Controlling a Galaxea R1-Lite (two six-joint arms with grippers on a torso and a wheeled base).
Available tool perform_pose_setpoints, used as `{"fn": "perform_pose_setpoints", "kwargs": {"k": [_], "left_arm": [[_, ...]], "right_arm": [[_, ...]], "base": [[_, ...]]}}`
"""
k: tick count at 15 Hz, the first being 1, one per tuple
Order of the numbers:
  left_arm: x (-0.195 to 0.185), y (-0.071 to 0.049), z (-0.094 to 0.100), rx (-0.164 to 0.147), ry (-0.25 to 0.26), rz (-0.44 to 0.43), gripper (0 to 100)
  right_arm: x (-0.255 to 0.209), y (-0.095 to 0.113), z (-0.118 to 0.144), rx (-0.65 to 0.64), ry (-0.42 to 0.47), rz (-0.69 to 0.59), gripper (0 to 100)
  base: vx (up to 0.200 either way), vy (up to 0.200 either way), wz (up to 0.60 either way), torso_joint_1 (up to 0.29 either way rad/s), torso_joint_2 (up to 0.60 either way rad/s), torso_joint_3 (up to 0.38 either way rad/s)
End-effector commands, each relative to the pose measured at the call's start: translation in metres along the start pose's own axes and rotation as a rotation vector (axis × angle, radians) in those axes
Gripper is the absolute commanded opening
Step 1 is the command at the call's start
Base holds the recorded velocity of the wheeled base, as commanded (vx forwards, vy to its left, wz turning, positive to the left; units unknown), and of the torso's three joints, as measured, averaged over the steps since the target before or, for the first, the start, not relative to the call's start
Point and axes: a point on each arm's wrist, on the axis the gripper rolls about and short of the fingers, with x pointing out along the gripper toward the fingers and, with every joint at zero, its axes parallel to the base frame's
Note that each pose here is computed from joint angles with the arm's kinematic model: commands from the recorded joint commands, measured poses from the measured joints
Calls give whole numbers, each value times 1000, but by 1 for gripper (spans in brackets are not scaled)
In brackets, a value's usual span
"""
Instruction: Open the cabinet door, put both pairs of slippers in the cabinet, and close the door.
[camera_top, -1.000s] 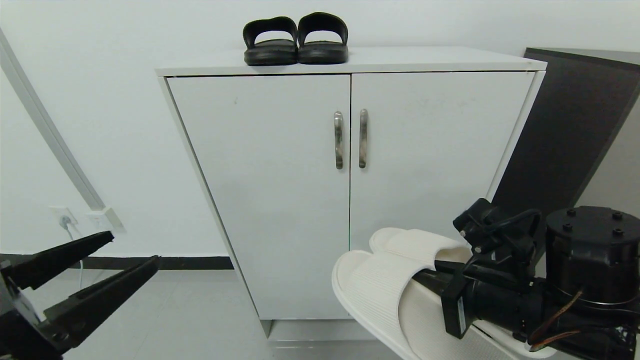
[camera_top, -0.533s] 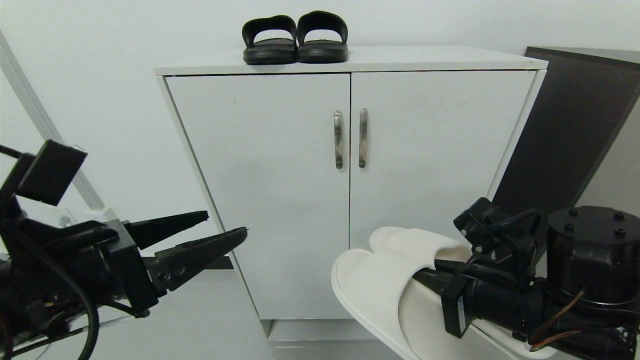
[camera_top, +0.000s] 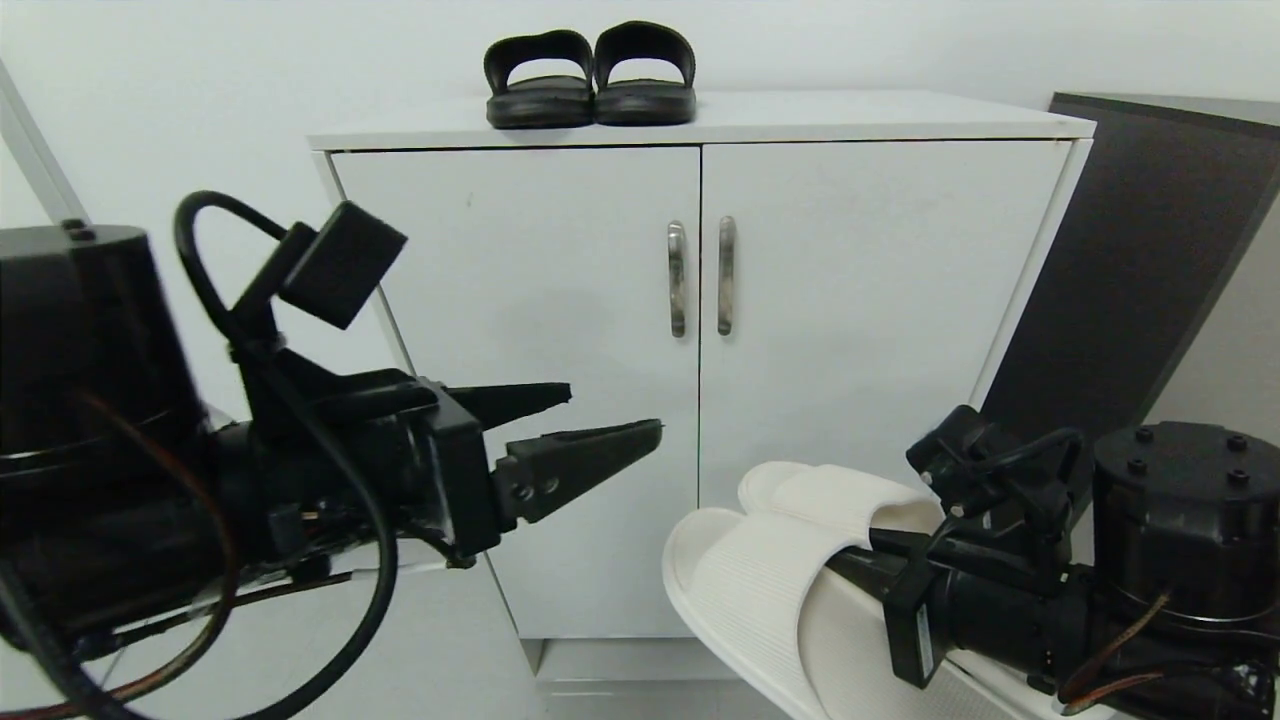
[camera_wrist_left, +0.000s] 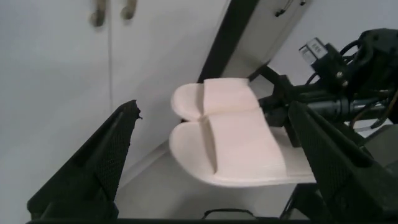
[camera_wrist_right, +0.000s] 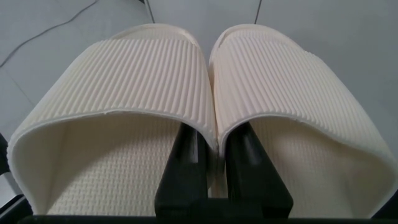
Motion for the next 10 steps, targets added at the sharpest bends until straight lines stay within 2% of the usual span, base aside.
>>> {"fn": "perform_pose_setpoints", "kwargs": {"k": [1, 4, 8, 9, 10], "left_arm": [[37, 6, 0, -6, 40, -19, 100], [64, 9, 15, 2, 16, -81, 100], [98, 14, 31, 10, 4, -221, 100], [103, 17, 33, -7, 8, -259, 100], [103, 20, 39, -47, 7, -305, 100]], "right_arm": [[0, 0, -1, 0, 3, 10, 0], [0, -1, -2, 3, 7, 18, 0], [-1, -2, -4, 4, 15, 44, 0], [-2, -4, -5, 6, 16, 40, 0], [-3, -5, -3, 8, 4, 36, 0]], "base": [[0, 0, 0, 0, 0, 0], [0, 0, 0, 0, 0, 0], [0, 0, 0, 0, 0, 0], [0, 0, 0, 0, 0, 0], [0, 0, 0, 0, 0, 0]]}}
